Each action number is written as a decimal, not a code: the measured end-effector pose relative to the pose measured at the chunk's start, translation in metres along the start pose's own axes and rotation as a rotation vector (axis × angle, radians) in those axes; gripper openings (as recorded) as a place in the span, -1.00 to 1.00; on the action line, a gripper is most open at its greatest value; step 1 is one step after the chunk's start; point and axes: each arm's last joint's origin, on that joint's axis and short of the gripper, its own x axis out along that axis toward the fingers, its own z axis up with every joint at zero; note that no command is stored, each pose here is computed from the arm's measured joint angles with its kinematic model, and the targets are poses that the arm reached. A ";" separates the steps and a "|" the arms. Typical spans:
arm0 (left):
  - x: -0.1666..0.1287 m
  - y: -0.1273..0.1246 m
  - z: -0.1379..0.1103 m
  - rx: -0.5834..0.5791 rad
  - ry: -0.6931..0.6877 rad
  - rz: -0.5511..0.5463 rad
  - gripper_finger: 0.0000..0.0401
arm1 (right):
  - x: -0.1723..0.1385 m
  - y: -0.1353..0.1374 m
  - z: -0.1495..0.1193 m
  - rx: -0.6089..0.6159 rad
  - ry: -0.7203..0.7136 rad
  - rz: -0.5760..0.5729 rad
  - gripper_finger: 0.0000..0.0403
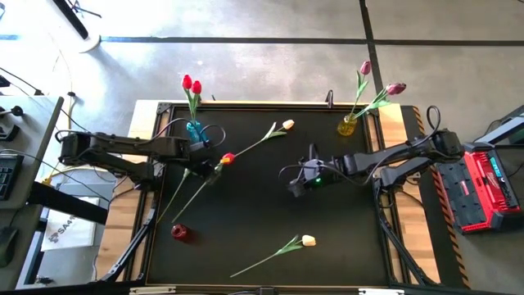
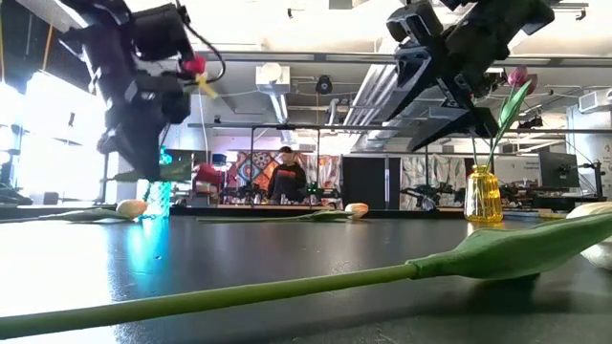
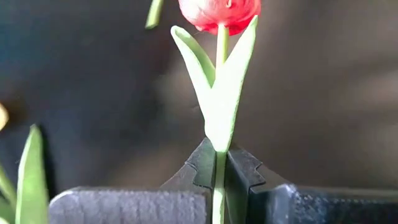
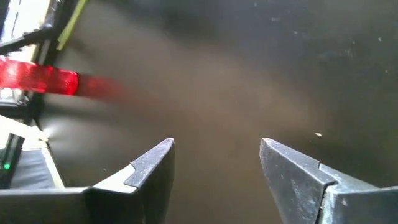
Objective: Sort flowers into vase by color
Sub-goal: Put the light red flower into the blue vase, then put the left yellow flower into the red vase
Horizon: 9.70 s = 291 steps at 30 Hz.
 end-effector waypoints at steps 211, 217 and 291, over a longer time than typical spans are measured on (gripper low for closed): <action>-0.036 -0.035 -0.013 0.008 0.016 0.108 -1.00 | -0.006 0.011 -0.044 -0.341 0.061 -0.026 0.11; -0.056 -0.067 -0.018 0.034 -0.056 -0.013 -1.00 | -0.008 0.014 -0.055 -0.382 0.070 -0.024 0.11; -0.178 -0.069 -0.204 0.621 -0.920 -0.502 -0.87 | -0.012 0.031 -0.056 0.127 -0.190 0.081 0.11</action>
